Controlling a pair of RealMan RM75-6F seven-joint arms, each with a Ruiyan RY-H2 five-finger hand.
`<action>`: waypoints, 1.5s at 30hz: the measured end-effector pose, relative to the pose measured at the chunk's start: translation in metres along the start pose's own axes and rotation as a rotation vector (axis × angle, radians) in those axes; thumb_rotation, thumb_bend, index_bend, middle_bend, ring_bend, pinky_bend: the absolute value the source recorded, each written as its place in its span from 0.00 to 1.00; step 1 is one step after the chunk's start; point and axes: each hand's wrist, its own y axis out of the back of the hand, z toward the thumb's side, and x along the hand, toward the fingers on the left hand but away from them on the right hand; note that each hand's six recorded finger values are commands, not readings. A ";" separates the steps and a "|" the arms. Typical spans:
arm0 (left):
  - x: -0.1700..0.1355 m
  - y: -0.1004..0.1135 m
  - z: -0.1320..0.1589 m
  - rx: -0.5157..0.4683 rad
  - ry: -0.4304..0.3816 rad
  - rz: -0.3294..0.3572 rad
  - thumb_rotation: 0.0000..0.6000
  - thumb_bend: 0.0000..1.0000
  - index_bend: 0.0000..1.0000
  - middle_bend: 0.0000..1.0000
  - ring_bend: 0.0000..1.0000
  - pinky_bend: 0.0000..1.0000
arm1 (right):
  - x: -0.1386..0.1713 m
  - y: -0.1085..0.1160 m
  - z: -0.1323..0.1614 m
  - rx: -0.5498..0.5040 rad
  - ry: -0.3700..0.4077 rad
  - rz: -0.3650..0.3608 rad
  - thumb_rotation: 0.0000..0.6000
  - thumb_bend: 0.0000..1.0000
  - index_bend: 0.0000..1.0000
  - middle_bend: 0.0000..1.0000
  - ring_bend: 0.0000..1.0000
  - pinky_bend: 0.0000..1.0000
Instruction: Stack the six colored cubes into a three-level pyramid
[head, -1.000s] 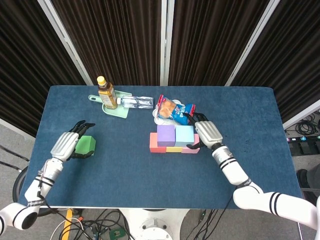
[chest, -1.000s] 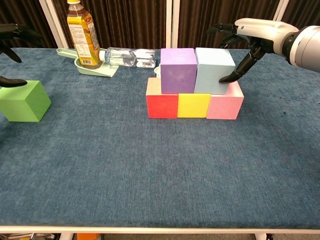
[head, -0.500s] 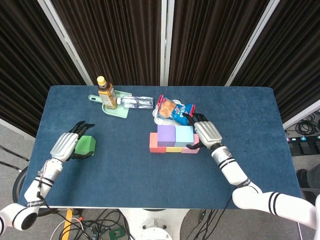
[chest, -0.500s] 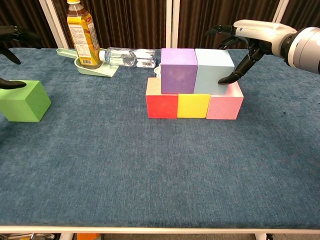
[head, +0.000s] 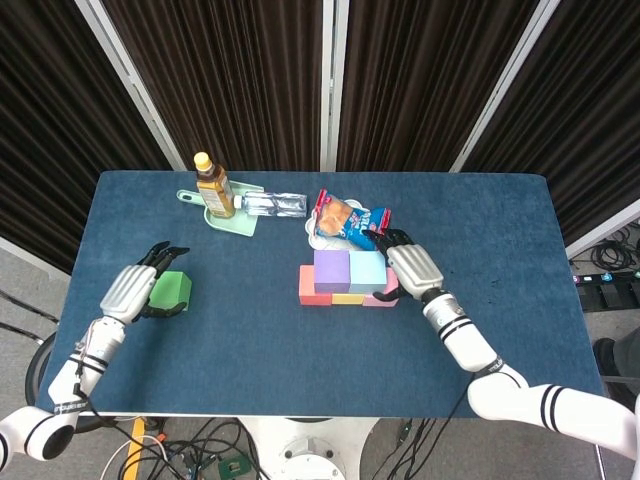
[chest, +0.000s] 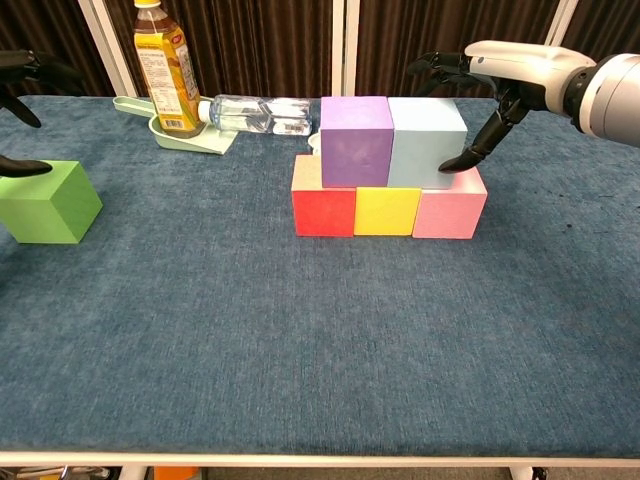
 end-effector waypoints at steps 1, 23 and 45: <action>0.000 0.000 0.000 0.000 0.000 -0.001 1.00 0.18 0.11 0.12 0.01 0.26 | 0.000 0.000 0.000 -0.001 0.001 0.001 1.00 0.06 0.00 0.10 0.00 0.00; 0.010 -0.011 -0.009 0.081 0.026 -0.050 1.00 0.11 0.11 0.12 0.01 0.26 | 0.034 0.072 0.031 -0.154 0.140 -0.191 1.00 0.02 0.00 0.06 0.00 0.00; 0.016 -0.010 -0.056 0.194 0.120 -0.071 1.00 0.15 0.11 0.41 0.01 0.18 | 0.043 0.078 0.016 -0.190 0.130 -0.196 1.00 0.02 0.00 0.10 0.00 0.00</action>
